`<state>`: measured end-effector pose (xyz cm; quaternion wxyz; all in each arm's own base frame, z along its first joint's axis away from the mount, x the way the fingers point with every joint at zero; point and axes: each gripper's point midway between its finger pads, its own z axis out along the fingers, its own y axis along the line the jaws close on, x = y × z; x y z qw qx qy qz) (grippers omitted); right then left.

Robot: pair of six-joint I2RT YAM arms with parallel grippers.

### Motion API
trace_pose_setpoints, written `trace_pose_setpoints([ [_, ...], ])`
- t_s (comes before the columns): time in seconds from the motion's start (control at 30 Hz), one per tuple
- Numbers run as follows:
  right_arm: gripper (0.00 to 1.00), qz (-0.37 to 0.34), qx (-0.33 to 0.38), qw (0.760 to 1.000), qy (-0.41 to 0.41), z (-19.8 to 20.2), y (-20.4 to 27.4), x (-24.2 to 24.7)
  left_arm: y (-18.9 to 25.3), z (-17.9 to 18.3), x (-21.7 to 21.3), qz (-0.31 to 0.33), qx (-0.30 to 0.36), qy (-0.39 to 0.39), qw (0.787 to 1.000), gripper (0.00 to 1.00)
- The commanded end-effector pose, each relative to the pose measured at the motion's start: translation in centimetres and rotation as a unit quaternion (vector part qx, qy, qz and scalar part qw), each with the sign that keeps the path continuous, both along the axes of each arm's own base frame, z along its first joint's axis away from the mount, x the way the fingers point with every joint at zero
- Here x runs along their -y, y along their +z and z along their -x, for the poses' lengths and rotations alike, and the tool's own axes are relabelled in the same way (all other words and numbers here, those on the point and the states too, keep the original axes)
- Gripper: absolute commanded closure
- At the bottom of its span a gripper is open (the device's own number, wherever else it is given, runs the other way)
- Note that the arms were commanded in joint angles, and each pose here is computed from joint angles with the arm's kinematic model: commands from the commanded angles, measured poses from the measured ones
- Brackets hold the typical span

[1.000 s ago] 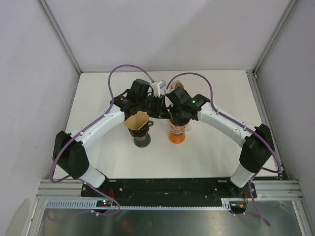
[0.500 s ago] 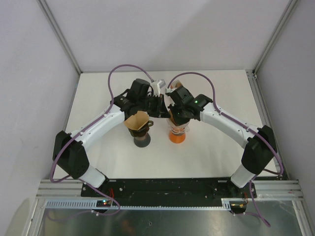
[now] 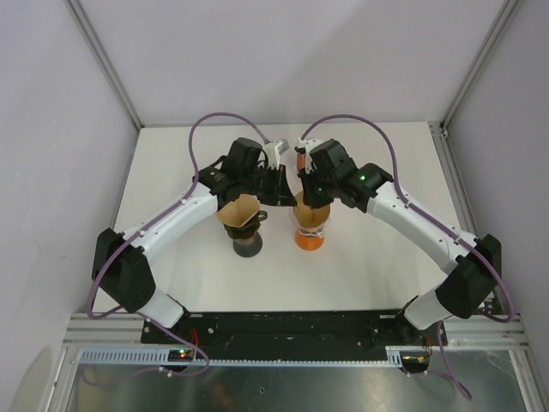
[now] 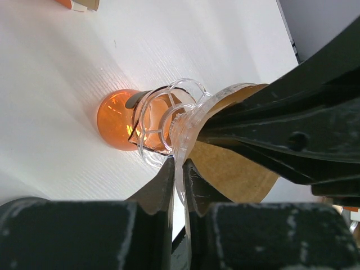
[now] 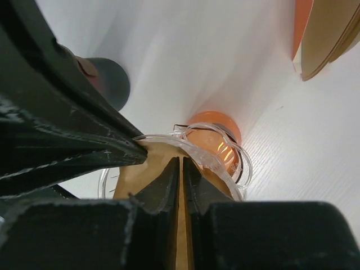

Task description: Place the coffee filter in the dripper

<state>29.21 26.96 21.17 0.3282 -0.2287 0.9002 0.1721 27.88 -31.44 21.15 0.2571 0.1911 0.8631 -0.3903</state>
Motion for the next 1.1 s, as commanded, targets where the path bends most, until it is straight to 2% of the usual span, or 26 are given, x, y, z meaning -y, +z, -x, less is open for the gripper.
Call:
trace_pose_setpoints([
  [0.0, 0.88, -0.048, 0.045, 0.998, 0.020, -0.2, 3.5, -0.6, 1.9, 0.2, 0.1, 0.008, 0.029, -0.007, 1.000, 0.89],
  [0.13, 0.82, -0.076, 0.063, 0.995, 0.032, 0.3, 5.5, -0.6, 2.1, 0.2, 0.1, 0.009, 0.031, -0.008, 0.999, 0.89],
  [0.23, 0.72, -0.092, 0.085, 0.992, 0.022, 0.9, 7.2, 0.2, 2.2, 0.2, 0.1, 0.009, 0.034, -0.008, 0.999, 0.88],
  [0.4, 0.57, -0.082, 0.121, 0.987, -0.071, 1.0, 8.7, 3.9, 2.4, 0.3, 0.0, 0.009, 0.038, -0.007, 0.999, 0.87],
  [0.5, 0.45, -0.061, 0.123, 0.984, -0.116, 1.2, 8.1, 5.9, 2.4, 0.3, 0.0, 0.009, 0.038, -0.007, 0.999, 0.86],
  [0.6, 0.40, -0.050, 0.096, 0.986, -0.127, 1.3, 6.2, 6.6, 2.4, 0.4, 0.0, 0.009, 0.037, -0.008, 0.999, 0.86],
  [0.77, 0.43, -0.068, 0.055, 0.990, -0.107, 1.3, 3.9, 5.9, 2.4, 0.3, 0.1, 0.010, 0.038, -0.008, 0.999, 0.85],
  [0.93, 0.60, -0.081, 0.027, 0.992, -0.091, 1.2, 2.2, 5.5, 2.5, 0.3, 0.0, 0.009, 0.039, -0.007, 0.999, 0.84],
  [1.07, 0.73, -0.085, 0.009, 0.992, -0.092, 0.9, 1.2, 5.6, 2.7, 0.3, 0.0, 0.011, 0.041, -0.008, 0.999, 0.78],
])
